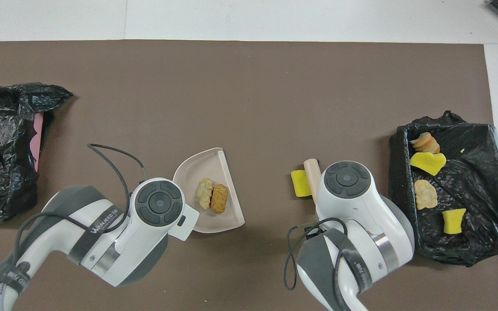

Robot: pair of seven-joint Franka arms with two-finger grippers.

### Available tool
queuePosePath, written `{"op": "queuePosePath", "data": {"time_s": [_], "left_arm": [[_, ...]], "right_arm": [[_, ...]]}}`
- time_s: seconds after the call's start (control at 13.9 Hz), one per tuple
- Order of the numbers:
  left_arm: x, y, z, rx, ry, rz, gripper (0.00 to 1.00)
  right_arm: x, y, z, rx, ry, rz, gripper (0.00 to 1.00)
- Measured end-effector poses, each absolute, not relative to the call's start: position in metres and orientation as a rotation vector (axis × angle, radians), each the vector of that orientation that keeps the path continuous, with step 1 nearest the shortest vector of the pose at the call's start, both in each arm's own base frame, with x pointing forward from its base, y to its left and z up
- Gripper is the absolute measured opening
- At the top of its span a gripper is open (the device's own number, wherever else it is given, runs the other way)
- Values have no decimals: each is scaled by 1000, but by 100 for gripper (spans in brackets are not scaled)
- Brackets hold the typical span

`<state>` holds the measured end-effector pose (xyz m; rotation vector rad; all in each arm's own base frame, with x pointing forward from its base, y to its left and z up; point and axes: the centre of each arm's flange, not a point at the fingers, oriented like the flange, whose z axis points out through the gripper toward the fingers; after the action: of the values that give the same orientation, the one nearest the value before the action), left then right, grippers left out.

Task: Sweep and dump trash in bin
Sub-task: 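Push the yellow piece into the dustpan with the right gripper's brush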

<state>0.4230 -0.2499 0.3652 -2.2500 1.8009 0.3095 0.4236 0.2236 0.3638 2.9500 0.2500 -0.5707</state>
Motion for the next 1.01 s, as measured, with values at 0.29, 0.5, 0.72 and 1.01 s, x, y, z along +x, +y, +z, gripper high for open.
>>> {"op": "queuePosePath", "data": {"time_s": [0.29, 0.5, 0.72, 1.01], "left_arm": [[414, -257, 357, -2233, 1833, 273, 31], [401, -273, 353, -2196, 1883, 229, 31], [395, -285, 351, -2172, 1925, 163, 31], [395, -288, 349, -2153, 1964, 119, 31]], "right_arm": [[405, 274, 375, 3039, 308, -579, 27], [390, 304, 383, 3072, 348, -589, 27], [372, 335, 391, 3085, 417, -578, 27], [369, 354, 408, 3111, 426, -532, 27]]}}
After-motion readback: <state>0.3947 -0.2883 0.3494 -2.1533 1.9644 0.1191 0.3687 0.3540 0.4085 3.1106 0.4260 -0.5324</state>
